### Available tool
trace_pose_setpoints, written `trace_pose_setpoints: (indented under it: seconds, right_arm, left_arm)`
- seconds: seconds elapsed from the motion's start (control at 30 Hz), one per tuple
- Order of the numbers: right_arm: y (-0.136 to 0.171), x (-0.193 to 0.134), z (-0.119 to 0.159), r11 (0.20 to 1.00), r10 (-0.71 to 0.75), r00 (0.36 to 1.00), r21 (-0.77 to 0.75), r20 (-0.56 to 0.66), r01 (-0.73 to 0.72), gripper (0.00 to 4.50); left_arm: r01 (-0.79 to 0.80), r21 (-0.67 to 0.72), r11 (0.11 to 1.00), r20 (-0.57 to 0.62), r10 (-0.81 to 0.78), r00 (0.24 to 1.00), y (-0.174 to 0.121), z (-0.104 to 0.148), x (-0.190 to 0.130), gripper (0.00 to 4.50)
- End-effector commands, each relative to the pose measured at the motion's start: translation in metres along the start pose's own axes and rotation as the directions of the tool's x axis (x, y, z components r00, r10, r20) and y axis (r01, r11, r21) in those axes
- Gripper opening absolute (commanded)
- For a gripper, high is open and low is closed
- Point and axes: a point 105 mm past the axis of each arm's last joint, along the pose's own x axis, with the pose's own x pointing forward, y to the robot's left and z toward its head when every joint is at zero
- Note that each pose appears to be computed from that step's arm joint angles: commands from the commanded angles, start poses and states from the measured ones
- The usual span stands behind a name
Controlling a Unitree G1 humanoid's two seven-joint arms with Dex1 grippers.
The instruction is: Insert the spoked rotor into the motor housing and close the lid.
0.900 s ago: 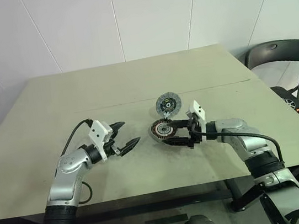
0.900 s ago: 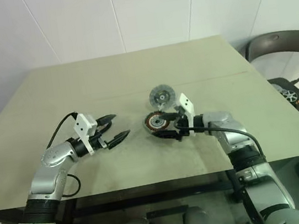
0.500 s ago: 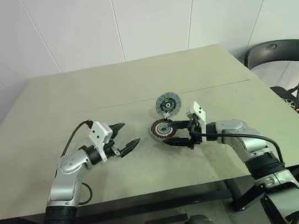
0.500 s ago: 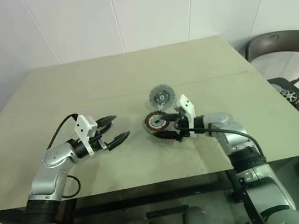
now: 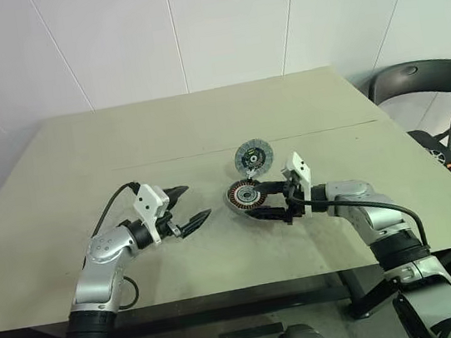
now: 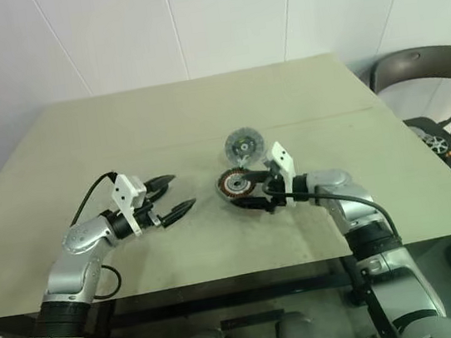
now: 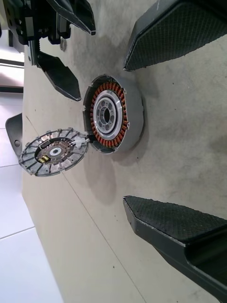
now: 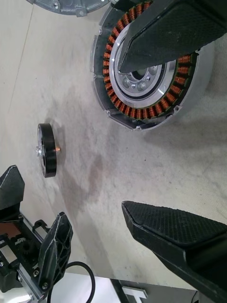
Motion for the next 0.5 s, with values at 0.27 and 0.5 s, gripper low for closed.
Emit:
trace_pose_setpoints:
  seconds: [0.27,0.5]
  right_arm:
    - [0.000,-0.001,0.023,0.997,0.005,0.999,-0.071,0.050,-0.001,4.49]
    - [0.000,0.002,0.026,0.997,0.013,0.999,-0.082,0.052,-0.009,4.49]
  left_arm:
    - [0.011,0.043,0.999,0.033,-0.012,0.999,0.000,0.016,0.005,4.49]
    - [0.008,0.049,0.999,0.037,-0.010,0.999,0.002,0.023,0.006,4.49]
